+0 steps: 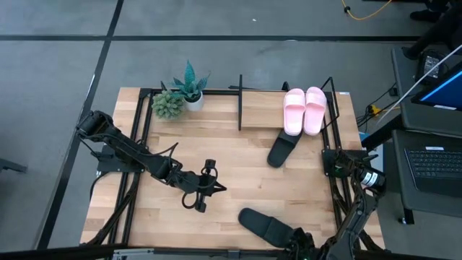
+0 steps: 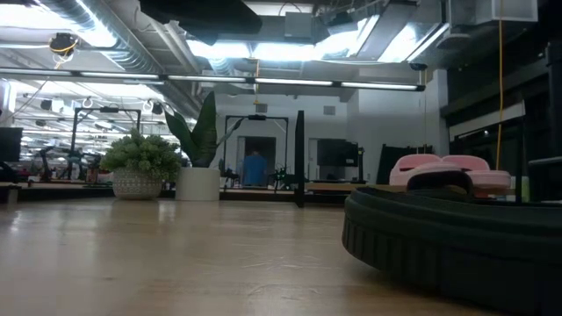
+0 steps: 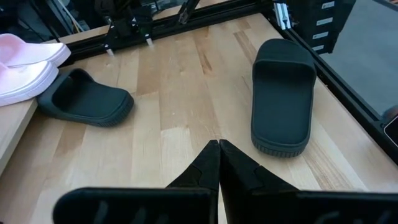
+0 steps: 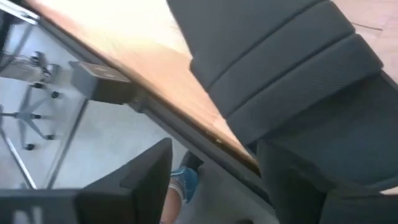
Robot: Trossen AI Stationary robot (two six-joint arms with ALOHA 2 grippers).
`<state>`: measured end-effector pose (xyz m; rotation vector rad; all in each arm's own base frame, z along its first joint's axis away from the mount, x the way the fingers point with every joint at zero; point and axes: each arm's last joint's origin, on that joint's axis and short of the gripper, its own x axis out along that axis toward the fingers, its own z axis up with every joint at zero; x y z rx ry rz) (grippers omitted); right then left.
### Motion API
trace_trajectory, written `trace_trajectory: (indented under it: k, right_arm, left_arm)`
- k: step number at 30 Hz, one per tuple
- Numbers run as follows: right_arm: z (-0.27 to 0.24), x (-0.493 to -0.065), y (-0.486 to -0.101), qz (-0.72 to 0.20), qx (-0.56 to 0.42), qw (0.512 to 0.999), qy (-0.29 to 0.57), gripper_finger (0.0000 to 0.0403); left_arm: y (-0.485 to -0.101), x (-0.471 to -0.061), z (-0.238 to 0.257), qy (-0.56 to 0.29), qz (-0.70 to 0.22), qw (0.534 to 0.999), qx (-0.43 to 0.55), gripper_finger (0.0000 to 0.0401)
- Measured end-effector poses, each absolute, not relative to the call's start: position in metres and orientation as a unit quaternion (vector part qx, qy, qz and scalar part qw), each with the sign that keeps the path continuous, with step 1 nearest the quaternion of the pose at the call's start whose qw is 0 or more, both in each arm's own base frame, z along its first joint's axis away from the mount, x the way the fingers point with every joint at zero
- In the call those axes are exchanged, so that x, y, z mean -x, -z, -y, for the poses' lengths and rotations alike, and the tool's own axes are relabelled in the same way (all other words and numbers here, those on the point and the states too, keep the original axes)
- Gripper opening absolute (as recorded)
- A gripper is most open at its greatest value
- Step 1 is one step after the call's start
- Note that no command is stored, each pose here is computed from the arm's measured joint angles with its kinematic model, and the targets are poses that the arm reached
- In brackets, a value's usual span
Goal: Pick and place slides into the shelf
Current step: Put the bottom black slide on the shelf
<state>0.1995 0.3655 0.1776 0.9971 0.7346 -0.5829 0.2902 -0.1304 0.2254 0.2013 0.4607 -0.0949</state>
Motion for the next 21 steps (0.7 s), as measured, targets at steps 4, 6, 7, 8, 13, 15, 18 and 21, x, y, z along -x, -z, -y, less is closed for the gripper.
trace_trajectory:
  k: [4, 6, 7, 8, 13, 15, 18, 21]
  right_arm:
    - [-0.362, -0.203, -0.174, -0.367, -0.458, 0.759, 0.281, 0.0251]
    - [-0.36, -0.203, -0.17, -0.37, -0.456, 0.757, 0.285, 0.0253]
    - [-0.359, -0.203, -0.169, -0.37, -0.454, 0.758, 0.287, 0.0253]
    - [-0.357, -0.203, -0.167, -0.37, -0.452, 0.758, 0.289, 0.0252]
    - [-0.351, -0.203, -0.156, -0.368, -0.442, 0.762, 0.298, 0.0249]
    - [-0.35, -0.204, -0.154, -0.367, -0.442, 0.762, 0.299, 0.0248]
    - [-0.349, -0.205, -0.154, -0.363, -0.435, 0.769, 0.297, 0.0248]
    - [-0.348, -0.206, -0.154, -0.351, -0.423, 0.783, 0.29, 0.0248]
  left_arm:
    - [-0.225, -0.29, 0.13, 0.047, -0.228, 0.967, -0.1, 0.0]
    - [-0.225, -0.29, 0.13, 0.047, -0.228, 0.967, -0.1, 0.0]
    - [-0.225, -0.29, 0.13, 0.047, -0.228, 0.967, -0.1, 0.0]
    - [-0.225, -0.29, 0.13, 0.047, -0.23, 0.967, -0.101, 0.0]
    - [-0.225, -0.29, 0.13, 0.047, -0.232, 0.966, -0.102, 0.0]
    - [-0.224, -0.29, 0.13, 0.047, -0.233, 0.966, -0.102, 0.0]
    - [-0.224, -0.29, 0.13, 0.047, -0.233, 0.966, -0.102, 0.0]
    - [-0.224, -0.29, 0.13, 0.047, -0.235, 0.966, -0.103, 0.0]
